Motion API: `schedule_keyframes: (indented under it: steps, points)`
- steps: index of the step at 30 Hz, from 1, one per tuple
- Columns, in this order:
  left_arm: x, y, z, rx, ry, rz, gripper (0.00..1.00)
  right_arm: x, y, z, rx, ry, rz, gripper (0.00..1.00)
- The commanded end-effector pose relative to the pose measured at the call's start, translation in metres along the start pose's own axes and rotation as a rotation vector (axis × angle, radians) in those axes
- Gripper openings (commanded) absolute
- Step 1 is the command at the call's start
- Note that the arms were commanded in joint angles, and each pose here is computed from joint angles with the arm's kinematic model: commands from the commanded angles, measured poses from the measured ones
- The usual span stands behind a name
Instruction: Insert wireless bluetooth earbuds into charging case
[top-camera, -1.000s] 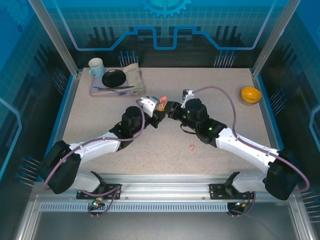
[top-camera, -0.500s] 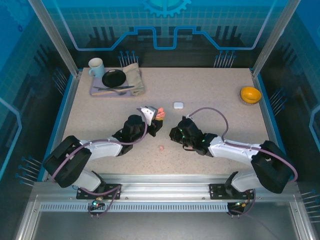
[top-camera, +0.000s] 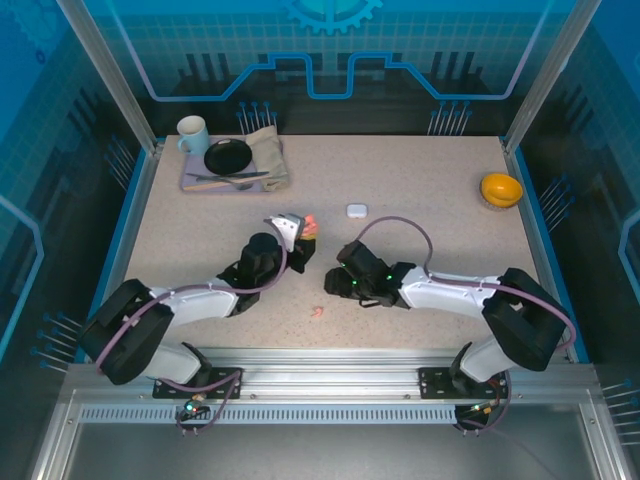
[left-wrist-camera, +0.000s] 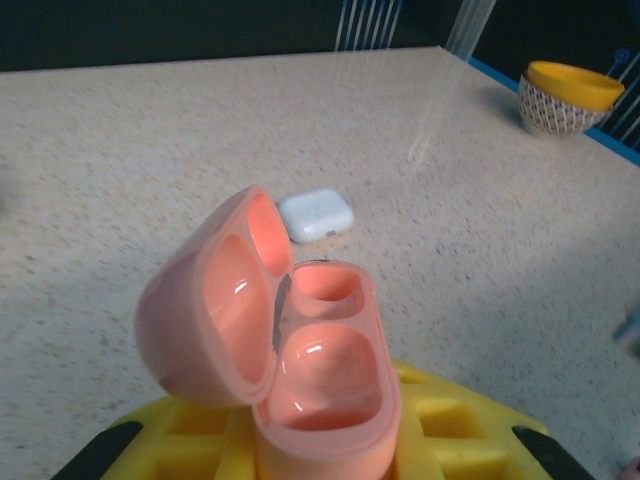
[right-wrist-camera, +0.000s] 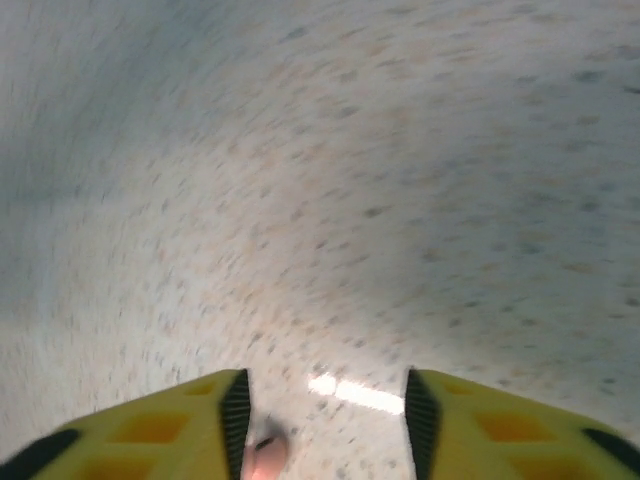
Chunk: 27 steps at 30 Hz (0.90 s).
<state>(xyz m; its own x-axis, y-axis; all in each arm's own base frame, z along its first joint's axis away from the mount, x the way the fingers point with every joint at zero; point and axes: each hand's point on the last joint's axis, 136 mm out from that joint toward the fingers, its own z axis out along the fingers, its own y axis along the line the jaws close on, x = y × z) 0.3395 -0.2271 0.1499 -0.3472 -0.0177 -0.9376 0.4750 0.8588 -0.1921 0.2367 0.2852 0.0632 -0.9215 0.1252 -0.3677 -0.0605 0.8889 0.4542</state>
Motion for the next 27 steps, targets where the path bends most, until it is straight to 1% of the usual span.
schedule_keyframes:
  steps: [1, 3, 7, 12, 15, 23, 27]
  points:
    - [-0.036, 0.016, -0.008, -0.067, -0.065, 0.018, 0.00, 0.031, 0.000, -0.006, 0.114, 0.157, -0.137, 0.59]
    - [-0.046, 0.025, -0.016, -0.092, -0.084, 0.020, 0.00, 0.040, 0.005, -0.007, 0.152, 0.182, -0.157, 0.63]
    - [-0.060, 0.045, -0.031, -0.141, -0.109, 0.011, 0.00, 0.052, 0.020, -0.006, 0.209, 0.208, -0.239, 0.63]
    - [-0.069, 0.056, -0.046, -0.165, -0.134, 0.002, 0.00, 0.060, 0.012, 0.003, 0.352, 0.218, -0.340, 0.63]
    - [-0.071, 0.058, -0.051, -0.168, -0.141, -0.001, 0.00, 0.059, 0.006, 0.012, 0.402, 0.221, -0.348, 0.62]
    - [-0.068, 0.056, -0.051, -0.154, -0.138, -0.012, 0.00, 0.051, -0.005, 0.027, 0.433, 0.198, -0.299, 0.58]
    - [-0.070, 0.055, -0.050, -0.146, -0.142, -0.014, 0.00, 0.049, -0.021, 0.019, 0.464, 0.192, -0.273, 0.56]
